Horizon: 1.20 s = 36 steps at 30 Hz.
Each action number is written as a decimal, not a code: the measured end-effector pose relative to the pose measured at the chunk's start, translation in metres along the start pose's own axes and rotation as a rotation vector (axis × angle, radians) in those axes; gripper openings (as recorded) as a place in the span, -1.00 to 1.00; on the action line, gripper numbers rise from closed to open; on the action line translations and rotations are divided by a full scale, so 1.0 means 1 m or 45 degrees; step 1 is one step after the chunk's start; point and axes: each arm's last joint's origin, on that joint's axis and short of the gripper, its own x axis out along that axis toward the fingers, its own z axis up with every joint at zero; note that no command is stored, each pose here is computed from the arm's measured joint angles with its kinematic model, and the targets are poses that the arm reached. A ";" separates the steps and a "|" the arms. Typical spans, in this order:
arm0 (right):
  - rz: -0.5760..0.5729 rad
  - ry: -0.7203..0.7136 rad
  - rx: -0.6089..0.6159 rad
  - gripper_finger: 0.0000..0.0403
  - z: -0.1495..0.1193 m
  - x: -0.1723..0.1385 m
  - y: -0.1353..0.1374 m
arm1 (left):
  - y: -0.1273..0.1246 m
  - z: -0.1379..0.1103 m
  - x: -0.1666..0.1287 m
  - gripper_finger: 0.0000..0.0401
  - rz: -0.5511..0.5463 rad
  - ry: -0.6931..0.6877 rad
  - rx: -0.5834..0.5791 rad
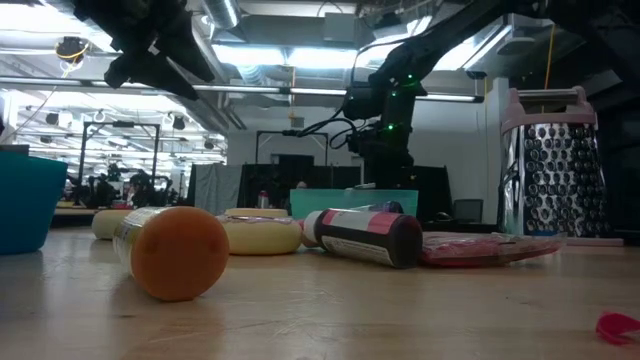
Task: Pick & Place Food Item
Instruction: Put the green food coloring into the green bin, then put the violet food coloring into the green bin
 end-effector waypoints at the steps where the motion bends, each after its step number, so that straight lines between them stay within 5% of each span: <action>1: -0.001 0.000 -0.010 -0.55 0.000 0.000 -0.001 | 0.000 0.000 0.000 -0.01 0.002 -0.001 -0.001; 13: 0.024 -0.047 -0.068 -0.12 0.003 0.000 -0.001 | 0.001 0.001 0.001 -0.01 0.011 -0.007 -0.005; 24: 0.039 -0.037 -0.031 -0.08 0.002 0.000 0.000 | 0.001 0.001 0.001 -0.01 0.011 -0.007 -0.019; 30: 0.258 -0.005 0.047 -0.07 0.006 -0.014 0.015 | 0.001 0.001 0.001 -0.01 0.010 -0.007 -0.025; 36: 0.419 -0.151 -0.004 -0.07 0.027 -0.062 0.049 | 0.001 0.001 0.001 -0.01 0.009 -0.004 -0.025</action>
